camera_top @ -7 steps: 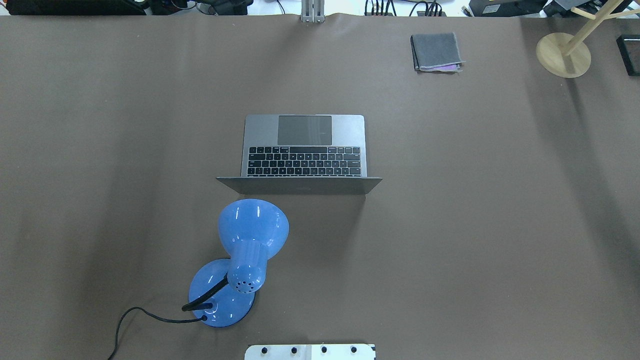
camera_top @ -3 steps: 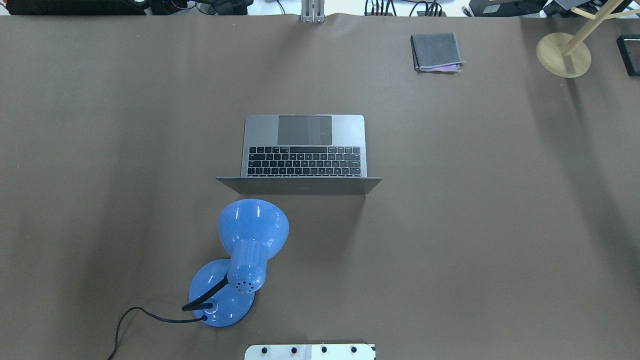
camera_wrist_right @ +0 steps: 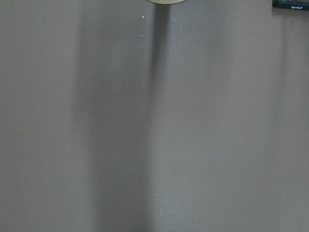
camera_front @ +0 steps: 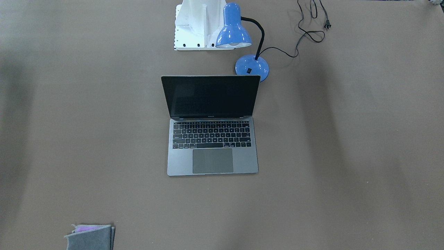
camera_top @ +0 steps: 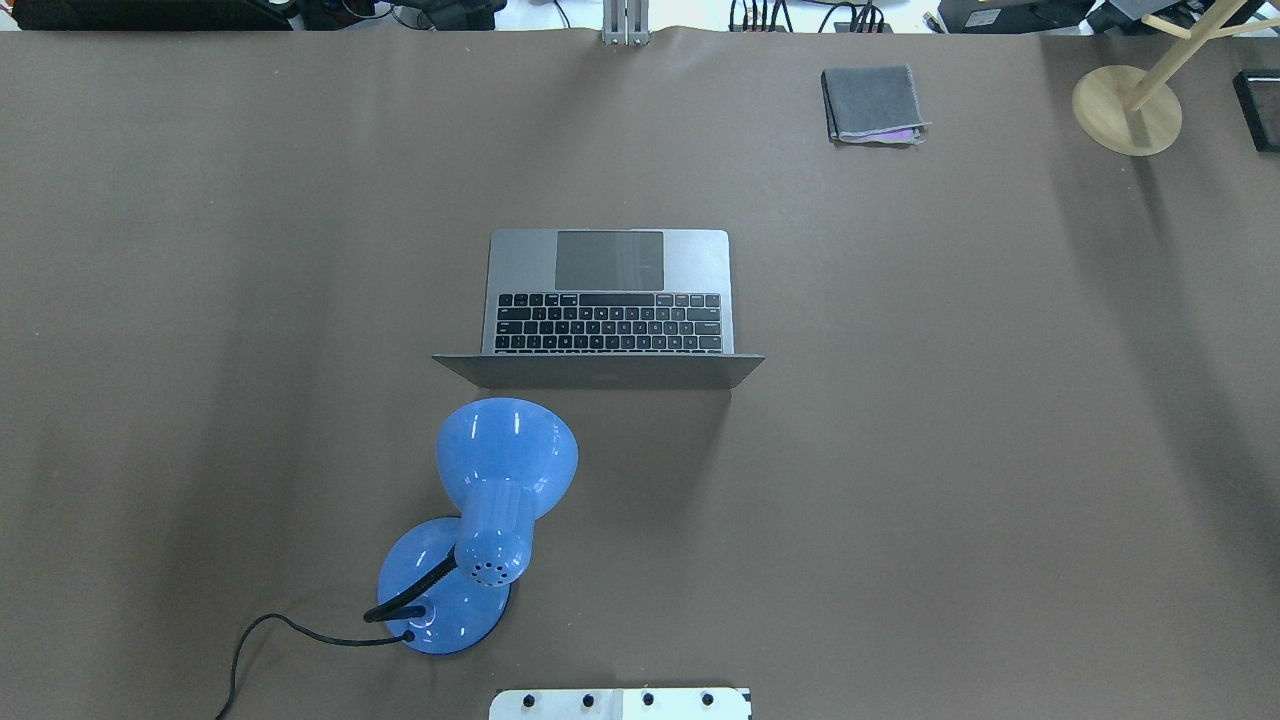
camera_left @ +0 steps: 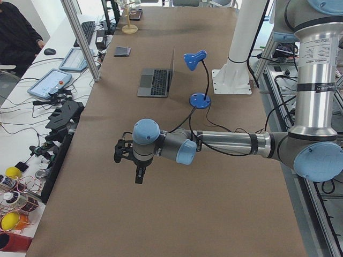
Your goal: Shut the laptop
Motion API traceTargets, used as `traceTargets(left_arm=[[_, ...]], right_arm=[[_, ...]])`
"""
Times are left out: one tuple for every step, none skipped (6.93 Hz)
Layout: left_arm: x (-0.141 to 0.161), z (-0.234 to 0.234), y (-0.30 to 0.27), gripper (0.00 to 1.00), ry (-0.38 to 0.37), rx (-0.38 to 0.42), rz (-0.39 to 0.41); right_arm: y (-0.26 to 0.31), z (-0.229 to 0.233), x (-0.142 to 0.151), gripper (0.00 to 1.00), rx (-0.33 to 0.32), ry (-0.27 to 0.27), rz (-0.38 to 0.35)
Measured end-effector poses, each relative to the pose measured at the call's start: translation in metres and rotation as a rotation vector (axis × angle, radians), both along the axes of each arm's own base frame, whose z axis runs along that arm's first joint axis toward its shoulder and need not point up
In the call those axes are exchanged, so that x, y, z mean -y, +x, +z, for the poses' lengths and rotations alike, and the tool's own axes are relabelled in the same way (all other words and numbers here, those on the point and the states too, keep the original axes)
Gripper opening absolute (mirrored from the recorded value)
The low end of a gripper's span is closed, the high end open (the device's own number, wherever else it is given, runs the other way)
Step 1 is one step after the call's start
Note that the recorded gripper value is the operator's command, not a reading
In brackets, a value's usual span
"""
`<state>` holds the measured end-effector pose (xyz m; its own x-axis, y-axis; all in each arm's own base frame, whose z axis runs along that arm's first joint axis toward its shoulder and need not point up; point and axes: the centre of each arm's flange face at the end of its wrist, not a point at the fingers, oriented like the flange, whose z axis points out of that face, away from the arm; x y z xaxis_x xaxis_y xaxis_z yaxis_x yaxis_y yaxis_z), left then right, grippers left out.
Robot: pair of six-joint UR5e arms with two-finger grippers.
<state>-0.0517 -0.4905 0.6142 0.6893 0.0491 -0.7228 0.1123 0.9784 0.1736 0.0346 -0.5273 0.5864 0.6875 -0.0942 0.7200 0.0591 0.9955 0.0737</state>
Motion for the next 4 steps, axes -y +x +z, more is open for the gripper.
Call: traceTargets(left_arm=[[0.0,0.0002,0.0,0.98,0.0,0.001,0.0],[0.0,0.0004,-0.0001,0.98,0.0,0.001,0.0],[0.0002,0.0004,0.0006,0.98,0.0,0.001,0.001],[0.0006,0.0001,0.0018,0.98,0.001,0.001,0.003]], right_arm=[[0.0,-0.0003,0.0002,1.0,0.0,0.001,0.0],[-0.0001,-0.0008,0.0005,1.0,0.002,0.001,0.0],[-0.0003,-0.0032,0.0022,1.0,0.003,0.006,0.0],[-0.0006,-0.0083,0.0053,1.0,0.005,0.015,0.0]])
